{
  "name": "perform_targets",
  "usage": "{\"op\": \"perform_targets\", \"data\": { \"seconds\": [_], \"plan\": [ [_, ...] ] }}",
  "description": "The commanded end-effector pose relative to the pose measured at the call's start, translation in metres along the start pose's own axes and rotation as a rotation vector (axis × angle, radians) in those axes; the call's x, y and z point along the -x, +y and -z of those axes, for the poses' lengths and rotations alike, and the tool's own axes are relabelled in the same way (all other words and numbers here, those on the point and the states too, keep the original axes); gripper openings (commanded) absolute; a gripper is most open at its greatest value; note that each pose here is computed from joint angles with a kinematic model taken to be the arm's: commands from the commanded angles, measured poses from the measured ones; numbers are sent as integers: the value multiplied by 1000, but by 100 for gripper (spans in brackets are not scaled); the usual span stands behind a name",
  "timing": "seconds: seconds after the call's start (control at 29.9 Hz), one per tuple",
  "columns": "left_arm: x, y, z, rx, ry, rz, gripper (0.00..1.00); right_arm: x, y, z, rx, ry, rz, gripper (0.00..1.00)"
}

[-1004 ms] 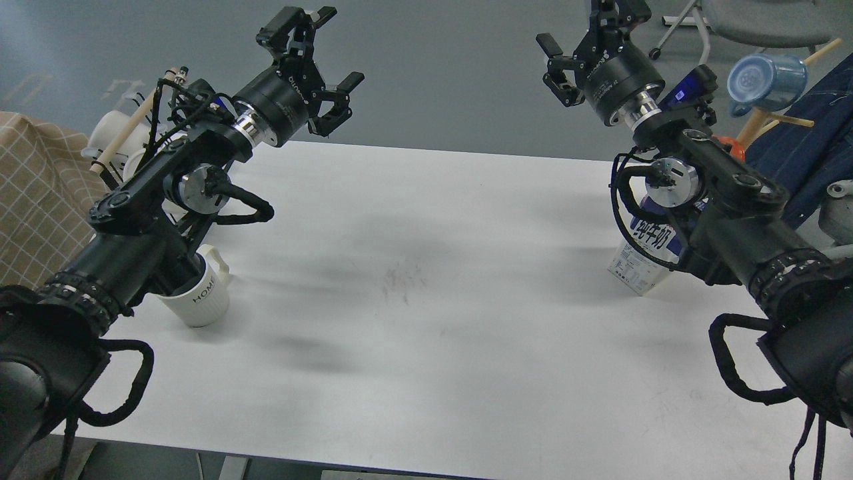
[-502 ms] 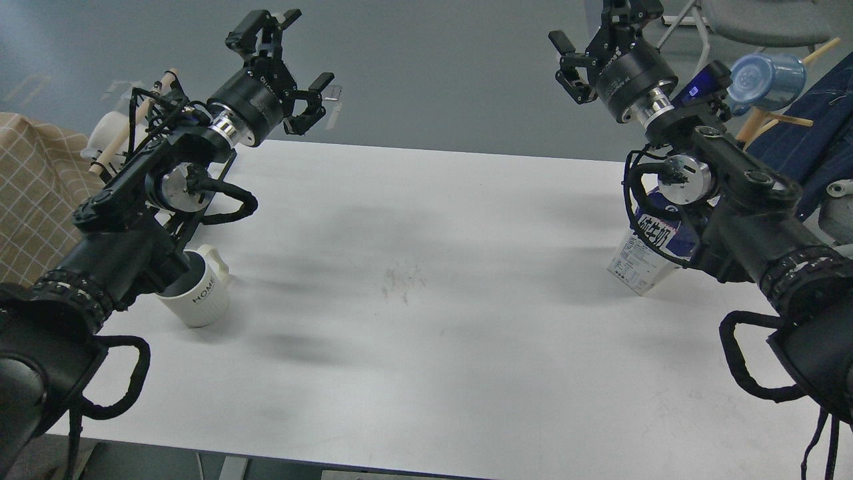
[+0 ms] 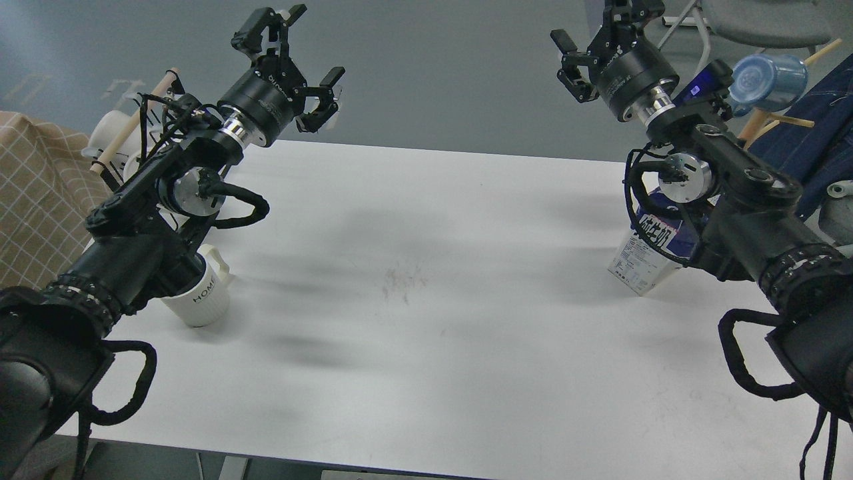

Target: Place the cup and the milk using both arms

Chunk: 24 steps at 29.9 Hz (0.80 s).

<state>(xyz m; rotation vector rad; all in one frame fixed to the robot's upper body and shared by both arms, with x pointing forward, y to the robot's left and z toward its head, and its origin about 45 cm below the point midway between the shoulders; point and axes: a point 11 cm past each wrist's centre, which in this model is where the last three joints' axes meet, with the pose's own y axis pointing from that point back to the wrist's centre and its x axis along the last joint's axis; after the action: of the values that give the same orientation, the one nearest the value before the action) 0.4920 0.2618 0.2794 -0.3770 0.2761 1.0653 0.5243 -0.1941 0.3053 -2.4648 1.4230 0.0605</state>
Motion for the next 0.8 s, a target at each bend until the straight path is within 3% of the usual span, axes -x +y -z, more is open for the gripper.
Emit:
{"op": "perform_targets", "data": {
  "seconds": [0.0, 0.47, 0.77],
  "plan": [
    [3, 0, 4, -4, 8, 6, 98, 2, -1, -2, 1, -4, 2, 100],
    [6, 1, 1, -4, -14, 24, 99, 2, 1, -6, 8, -7, 0, 100],
    [11, 21, 1, -103, -209, 113, 98, 5, -2, -3, 1, -9, 7, 100]
  ]
}}
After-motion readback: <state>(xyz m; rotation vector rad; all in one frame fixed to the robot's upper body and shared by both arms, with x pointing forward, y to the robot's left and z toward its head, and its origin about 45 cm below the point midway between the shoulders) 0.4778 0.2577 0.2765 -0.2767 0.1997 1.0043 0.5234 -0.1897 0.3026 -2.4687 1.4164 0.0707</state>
